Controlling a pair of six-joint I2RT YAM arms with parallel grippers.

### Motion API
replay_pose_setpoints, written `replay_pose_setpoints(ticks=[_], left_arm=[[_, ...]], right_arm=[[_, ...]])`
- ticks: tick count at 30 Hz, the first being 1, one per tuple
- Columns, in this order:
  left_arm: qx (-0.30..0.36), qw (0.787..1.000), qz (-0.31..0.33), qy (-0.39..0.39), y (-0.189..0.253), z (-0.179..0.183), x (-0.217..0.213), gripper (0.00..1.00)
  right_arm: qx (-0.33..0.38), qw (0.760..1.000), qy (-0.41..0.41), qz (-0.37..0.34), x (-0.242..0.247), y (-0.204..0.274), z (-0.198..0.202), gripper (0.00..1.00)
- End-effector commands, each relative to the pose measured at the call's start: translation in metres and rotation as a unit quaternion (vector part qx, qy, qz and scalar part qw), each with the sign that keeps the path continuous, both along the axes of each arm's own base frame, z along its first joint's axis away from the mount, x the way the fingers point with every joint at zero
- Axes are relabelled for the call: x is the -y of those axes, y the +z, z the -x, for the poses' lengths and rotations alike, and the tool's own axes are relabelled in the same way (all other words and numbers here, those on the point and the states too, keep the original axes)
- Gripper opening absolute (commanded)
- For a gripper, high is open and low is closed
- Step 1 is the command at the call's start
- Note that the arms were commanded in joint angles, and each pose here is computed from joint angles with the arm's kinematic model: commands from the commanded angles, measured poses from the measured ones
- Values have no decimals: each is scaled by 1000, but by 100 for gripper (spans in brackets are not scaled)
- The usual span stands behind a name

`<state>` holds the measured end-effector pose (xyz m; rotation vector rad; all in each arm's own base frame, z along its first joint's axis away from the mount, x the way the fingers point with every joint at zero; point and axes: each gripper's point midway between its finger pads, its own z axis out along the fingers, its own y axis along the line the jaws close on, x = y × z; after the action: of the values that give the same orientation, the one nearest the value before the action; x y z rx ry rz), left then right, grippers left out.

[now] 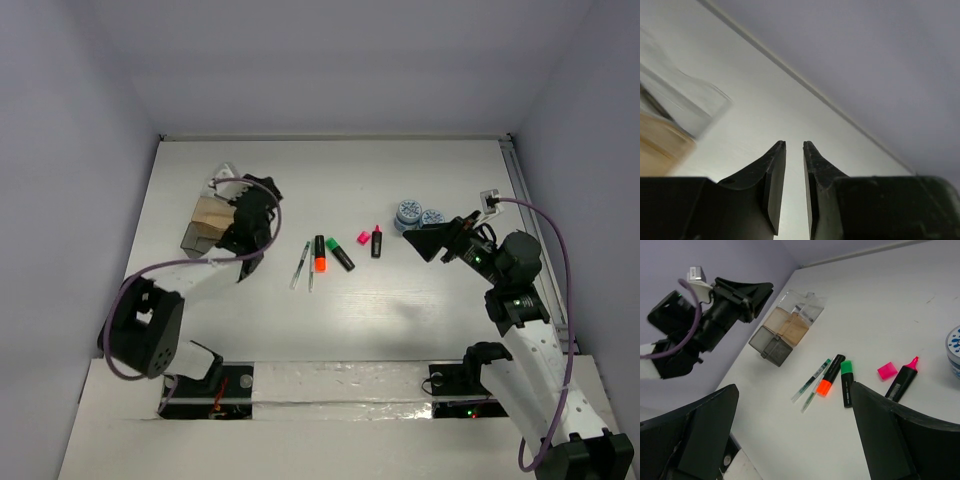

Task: Sort the stationery into containers
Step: Pick up the pen from the center of the board.

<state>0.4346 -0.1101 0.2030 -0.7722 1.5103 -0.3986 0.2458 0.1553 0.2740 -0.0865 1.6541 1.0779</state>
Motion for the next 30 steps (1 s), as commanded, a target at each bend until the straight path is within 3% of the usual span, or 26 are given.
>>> replay_pose_setpoints(ticks=[1, 6, 11, 17, 23, 30], left_arm=[[-7, 992, -67, -106, -4, 43, 60, 17], [-111, 969, -135, -176, -61, 96, 91, 8], [-210, 933, -192, -218, -122, 131, 84, 2], [-261, 890, -246, -281, -147, 135, 101, 12], [-260, 886, -261, -281, -146, 127, 105, 23], [-274, 875, -272, -292, -159, 124, 111, 24]], right_arm=[[32, 999, 9, -2, -3, 15, 3, 100], [33, 999, 9, -3, -3, 15, 3, 100], [34, 999, 5, -2, -2, 16, 3, 100], [32, 999, 4, 0, -2, 14, 1, 100], [31, 1000, 2, 2, -1, 14, 1, 100], [30, 1000, 3, 1, -1, 14, 0, 100]])
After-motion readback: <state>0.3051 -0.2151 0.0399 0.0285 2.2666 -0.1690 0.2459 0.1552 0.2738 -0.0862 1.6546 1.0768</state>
